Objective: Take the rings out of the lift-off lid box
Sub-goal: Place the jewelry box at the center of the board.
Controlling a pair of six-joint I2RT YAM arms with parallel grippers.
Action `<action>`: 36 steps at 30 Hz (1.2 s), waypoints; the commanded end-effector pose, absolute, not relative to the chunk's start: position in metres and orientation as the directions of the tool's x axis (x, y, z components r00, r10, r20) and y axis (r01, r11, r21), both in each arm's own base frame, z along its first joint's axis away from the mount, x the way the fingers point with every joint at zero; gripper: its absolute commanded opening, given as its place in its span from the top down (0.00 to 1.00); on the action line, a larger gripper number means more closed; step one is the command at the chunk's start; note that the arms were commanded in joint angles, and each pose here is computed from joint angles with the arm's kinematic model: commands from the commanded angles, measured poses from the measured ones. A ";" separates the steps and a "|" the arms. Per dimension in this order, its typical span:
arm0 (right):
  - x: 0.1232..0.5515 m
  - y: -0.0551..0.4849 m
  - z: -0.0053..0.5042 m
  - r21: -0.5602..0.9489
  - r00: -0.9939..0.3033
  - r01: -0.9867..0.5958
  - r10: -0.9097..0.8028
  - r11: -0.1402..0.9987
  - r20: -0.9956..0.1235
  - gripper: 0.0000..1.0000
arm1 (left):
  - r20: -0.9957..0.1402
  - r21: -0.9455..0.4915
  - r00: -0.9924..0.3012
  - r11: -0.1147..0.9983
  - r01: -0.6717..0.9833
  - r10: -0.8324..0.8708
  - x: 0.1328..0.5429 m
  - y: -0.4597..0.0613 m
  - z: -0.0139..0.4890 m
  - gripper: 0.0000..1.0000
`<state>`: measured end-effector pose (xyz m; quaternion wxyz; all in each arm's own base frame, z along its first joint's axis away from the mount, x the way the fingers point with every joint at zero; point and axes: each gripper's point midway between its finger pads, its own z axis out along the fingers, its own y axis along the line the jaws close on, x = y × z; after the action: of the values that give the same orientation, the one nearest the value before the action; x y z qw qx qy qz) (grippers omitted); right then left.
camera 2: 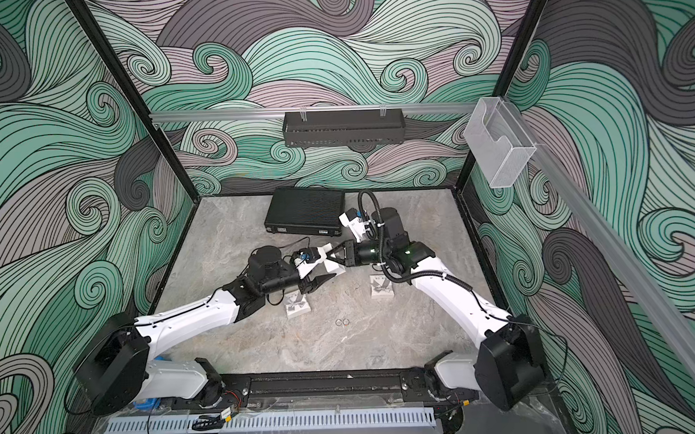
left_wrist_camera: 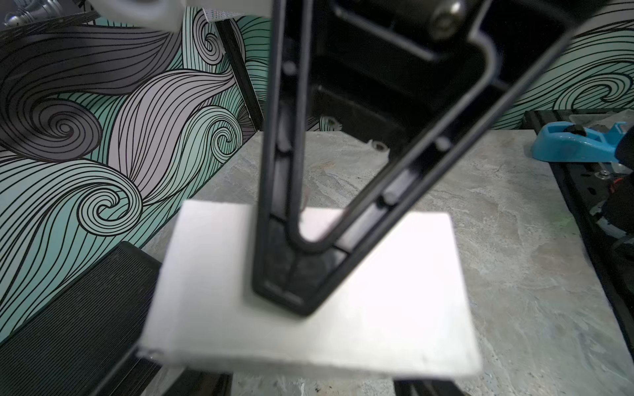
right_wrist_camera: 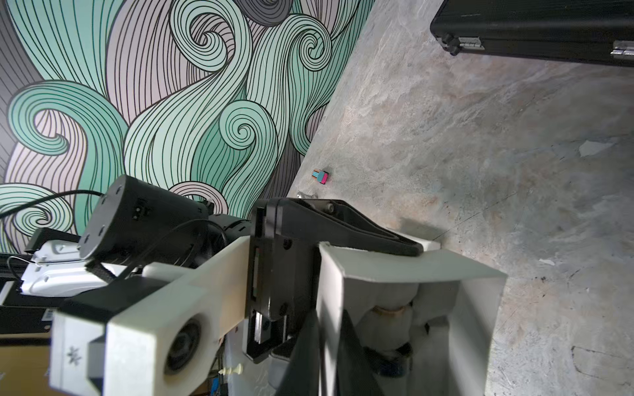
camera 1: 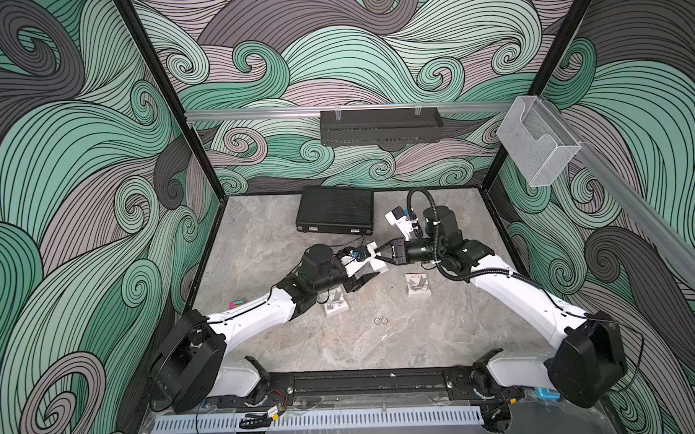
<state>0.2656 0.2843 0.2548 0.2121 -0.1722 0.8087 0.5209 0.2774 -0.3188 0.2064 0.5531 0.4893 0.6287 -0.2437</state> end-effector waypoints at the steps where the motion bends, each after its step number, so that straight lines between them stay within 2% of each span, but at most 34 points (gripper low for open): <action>1: 0.263 0.287 0.258 0.771 -0.845 -0.513 -0.063 0.378 -0.531 0.95 | -0.940 0.244 0.114 0.398 0.884 0.323 0.280 -0.323 0.221 0.44; 4: 0.263 0.285 0.258 0.771 -0.849 -0.505 -0.061 0.388 -0.526 1.00 | -0.937 0.249 0.118 0.395 0.884 0.328 0.279 -0.322 0.221 0.40; 7: 0.263 0.278 0.259 0.756 -0.846 -0.500 -0.052 0.422 -0.531 1.00 | -0.934 0.254 0.117 0.394 0.883 0.339 0.277 -0.318 0.221 0.22; 9: 0.266 0.269 0.255 0.724 -0.847 -0.481 -0.051 0.495 -0.528 1.00 | -0.932 0.259 0.117 0.407 0.876 0.342 0.274 -0.313 0.222 0.14; 12: 0.269 0.251 0.239 0.640 -0.864 -0.413 -0.055 0.648 -0.501 1.00 | -0.927 0.269 0.102 0.448 0.852 0.362 0.272 -0.299 0.220 0.09; 16: 0.280 0.230 0.200 0.463 -0.889 -0.288 -0.055 0.838 -0.454 1.00 | -0.917 0.268 0.062 0.492 0.828 0.395 0.267 -0.281 0.209 0.07; 20: 0.291 0.223 0.159 0.297 -0.905 -0.180 -0.039 0.938 -0.423 1.00 | -0.914 0.236 0.005 0.519 0.821 0.406 0.261 -0.270 0.196 0.07; 28: 0.313 0.237 0.113 0.139 -0.896 -0.069 0.000 0.988 -0.445 1.00 | -0.912 0.168 -0.080 0.544 0.822 0.403 0.246 -0.255 0.179 0.07; 36: 0.326 0.261 0.071 0.076 -0.902 -0.079 -0.038 0.994 -0.430 1.00 | -0.907 0.146 -0.113 0.553 0.821 0.407 0.243 -0.252 0.171 0.07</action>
<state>0.3116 0.2548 0.0675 0.1902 -0.0428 0.9792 0.0563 0.2433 -0.2557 0.1722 0.5168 0.4361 0.7082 -0.2031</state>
